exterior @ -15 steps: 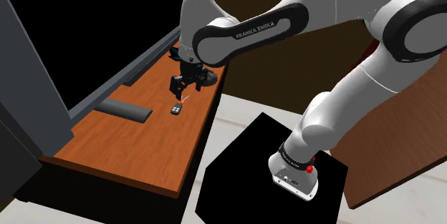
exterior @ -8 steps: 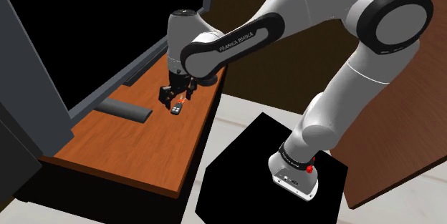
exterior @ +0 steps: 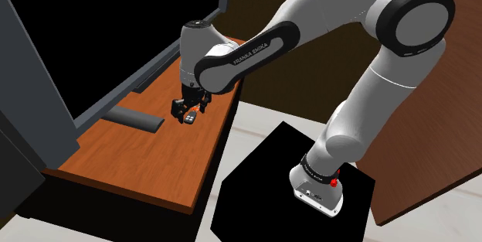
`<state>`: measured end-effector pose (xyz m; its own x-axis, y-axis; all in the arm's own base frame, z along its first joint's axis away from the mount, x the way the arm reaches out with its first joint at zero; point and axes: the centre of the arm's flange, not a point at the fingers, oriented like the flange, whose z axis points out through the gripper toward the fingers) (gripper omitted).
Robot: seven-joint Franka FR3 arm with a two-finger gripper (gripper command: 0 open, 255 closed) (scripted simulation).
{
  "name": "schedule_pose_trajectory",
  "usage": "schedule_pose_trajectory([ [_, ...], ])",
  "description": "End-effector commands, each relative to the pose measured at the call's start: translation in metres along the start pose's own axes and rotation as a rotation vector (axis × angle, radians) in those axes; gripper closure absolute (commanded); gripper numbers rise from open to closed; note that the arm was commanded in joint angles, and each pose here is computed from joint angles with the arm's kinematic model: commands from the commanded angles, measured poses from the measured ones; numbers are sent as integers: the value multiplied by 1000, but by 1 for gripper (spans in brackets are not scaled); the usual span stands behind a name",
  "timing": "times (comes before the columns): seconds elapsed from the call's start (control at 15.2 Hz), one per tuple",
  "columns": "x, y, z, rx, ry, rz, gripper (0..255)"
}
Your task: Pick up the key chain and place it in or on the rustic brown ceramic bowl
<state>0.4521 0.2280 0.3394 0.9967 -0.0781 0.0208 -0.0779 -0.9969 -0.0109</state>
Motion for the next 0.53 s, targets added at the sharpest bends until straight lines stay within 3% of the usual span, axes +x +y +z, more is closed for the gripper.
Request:
schedule_pose_trajectory([
  [0.0,0,0,0,0,0,0,0],
  [0.13,0,0,0,0,0,0,0],
  [0.2,0,0,0,0,0,0,255],
  [0.46,0,0,0,0,0,0,255],
])
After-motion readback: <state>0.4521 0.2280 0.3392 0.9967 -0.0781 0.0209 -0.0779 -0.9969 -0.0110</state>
